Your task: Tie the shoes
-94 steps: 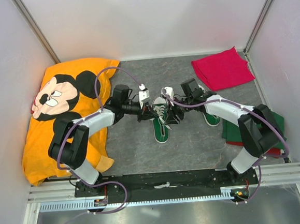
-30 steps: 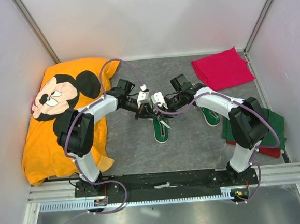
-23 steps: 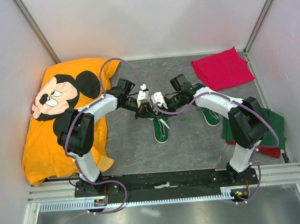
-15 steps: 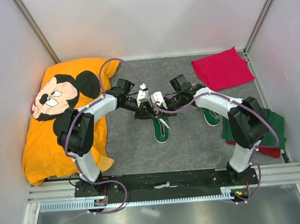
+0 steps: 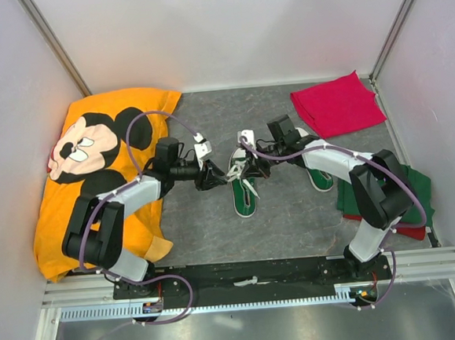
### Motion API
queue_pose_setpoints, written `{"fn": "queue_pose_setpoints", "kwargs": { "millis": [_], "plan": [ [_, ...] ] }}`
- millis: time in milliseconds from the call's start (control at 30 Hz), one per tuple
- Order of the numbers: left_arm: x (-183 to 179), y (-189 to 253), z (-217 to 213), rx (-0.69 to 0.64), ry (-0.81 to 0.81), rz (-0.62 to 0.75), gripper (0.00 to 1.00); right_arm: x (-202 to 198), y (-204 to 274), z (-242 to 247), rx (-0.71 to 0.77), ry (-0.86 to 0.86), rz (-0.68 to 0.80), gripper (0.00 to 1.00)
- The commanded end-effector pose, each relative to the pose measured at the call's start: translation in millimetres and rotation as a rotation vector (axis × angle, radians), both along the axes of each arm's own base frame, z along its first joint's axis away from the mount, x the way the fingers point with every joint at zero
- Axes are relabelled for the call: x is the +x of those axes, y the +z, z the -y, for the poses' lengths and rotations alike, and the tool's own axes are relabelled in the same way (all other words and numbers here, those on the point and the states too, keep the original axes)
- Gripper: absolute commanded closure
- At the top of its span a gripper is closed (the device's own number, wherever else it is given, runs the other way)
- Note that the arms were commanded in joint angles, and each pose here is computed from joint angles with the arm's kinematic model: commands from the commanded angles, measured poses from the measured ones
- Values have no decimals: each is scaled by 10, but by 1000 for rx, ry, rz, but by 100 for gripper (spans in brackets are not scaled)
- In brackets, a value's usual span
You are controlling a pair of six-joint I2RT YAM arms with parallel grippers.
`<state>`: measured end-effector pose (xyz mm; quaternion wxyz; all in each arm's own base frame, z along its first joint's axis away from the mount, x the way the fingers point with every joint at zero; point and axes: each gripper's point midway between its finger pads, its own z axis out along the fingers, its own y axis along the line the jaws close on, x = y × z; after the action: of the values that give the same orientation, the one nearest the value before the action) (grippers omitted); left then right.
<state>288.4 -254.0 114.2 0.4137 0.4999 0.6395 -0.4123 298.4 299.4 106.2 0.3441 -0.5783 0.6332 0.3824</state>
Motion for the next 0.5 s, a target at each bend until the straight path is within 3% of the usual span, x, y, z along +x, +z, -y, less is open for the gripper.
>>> {"fn": "queue_pose_setpoints", "kwargs": {
  "millis": [0,467],
  "plan": [
    [260,271,22,-90,212,19,56,58,324,-51,124,-137,-89,100],
    [76,394,386,-173,113,65,54,131,357,-32,256,-428,-317,100]
  ]
}}
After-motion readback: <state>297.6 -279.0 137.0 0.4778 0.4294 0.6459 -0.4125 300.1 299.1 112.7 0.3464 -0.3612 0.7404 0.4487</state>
